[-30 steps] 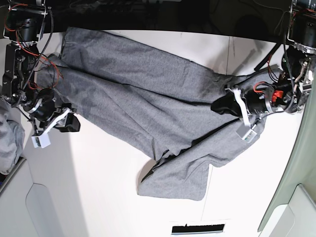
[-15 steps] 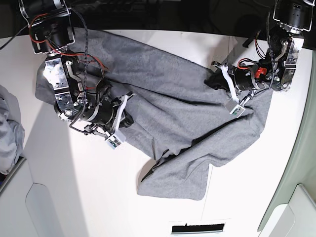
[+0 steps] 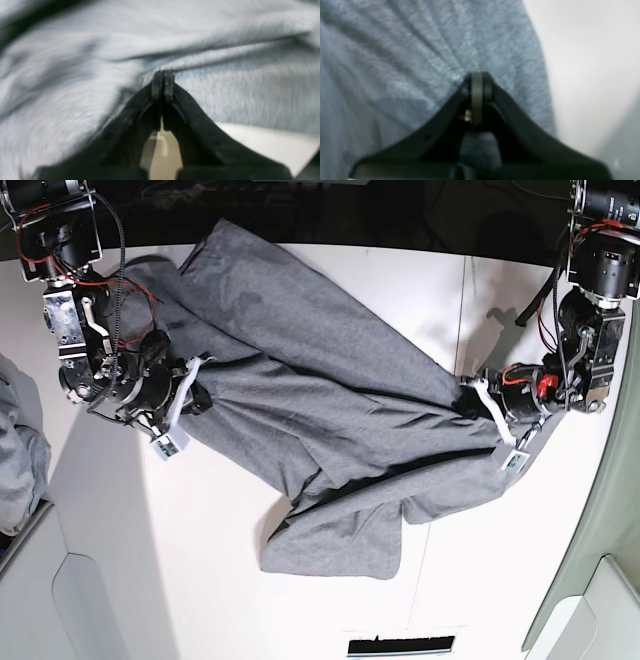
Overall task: Layout the t-shirt on the table in an organized manner, then fold the t-shirt properly
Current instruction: 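Grasp the shirt hem with both grippers and drag it toward the robot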
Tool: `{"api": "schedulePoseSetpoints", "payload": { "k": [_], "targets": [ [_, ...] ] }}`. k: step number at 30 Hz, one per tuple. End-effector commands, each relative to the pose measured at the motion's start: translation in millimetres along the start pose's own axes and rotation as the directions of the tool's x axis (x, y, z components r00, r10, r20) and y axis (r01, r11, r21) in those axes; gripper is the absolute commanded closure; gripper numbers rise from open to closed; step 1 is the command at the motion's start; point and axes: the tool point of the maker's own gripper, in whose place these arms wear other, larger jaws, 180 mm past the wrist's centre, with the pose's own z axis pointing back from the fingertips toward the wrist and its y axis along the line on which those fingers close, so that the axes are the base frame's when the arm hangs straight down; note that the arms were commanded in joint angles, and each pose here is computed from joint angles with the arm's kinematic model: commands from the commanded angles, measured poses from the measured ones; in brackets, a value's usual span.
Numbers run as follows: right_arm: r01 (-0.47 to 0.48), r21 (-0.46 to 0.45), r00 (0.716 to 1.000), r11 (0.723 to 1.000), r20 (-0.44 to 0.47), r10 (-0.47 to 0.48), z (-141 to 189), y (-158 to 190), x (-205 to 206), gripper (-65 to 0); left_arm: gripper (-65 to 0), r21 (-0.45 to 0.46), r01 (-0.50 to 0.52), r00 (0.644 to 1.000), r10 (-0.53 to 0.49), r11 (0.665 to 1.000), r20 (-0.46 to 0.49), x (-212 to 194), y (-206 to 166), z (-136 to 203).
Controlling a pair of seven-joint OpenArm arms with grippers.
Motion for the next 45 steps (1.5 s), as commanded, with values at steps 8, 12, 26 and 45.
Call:
{"api": "schedulePoseSetpoints", "payload": {
  "k": [8, 12, 26, 45],
  "targets": [
    [0.030, 0.146, 0.999, 0.989, 0.030, -0.035, 21.0, 77.8, -32.8, 0.0, -1.3, 0.061, -0.046, 0.999, 0.045, 0.997, 0.020, 53.6, 16.4, -16.4],
    [-0.016, 0.164, 0.993, 0.986, 0.118, -0.003, 35.0, 99.4, -8.5, 0.0, -1.3, 0.023, -0.036, 0.996, 0.034, 0.999, 0.079, 95.2, -3.9, -20.2],
    [-0.012, 0.027, 0.923, 1.000, 0.384, 0.001, 24.9, 49.0, 140.9, 0.0, -6.7, -0.374, 0.061, 0.987, 0.001, 0.925, 0.163, 134.7, -76.7, 28.0],
    [-0.225, 0.071, 0.974, 0.972, 0.025, 0.224, -85.5, 76.5, 124.3, 0.0, -2.1, -0.259, 0.077, 0.983, -0.117, 0.963, -0.142, -53.8, -94.8, 8.3]
  ]
}}
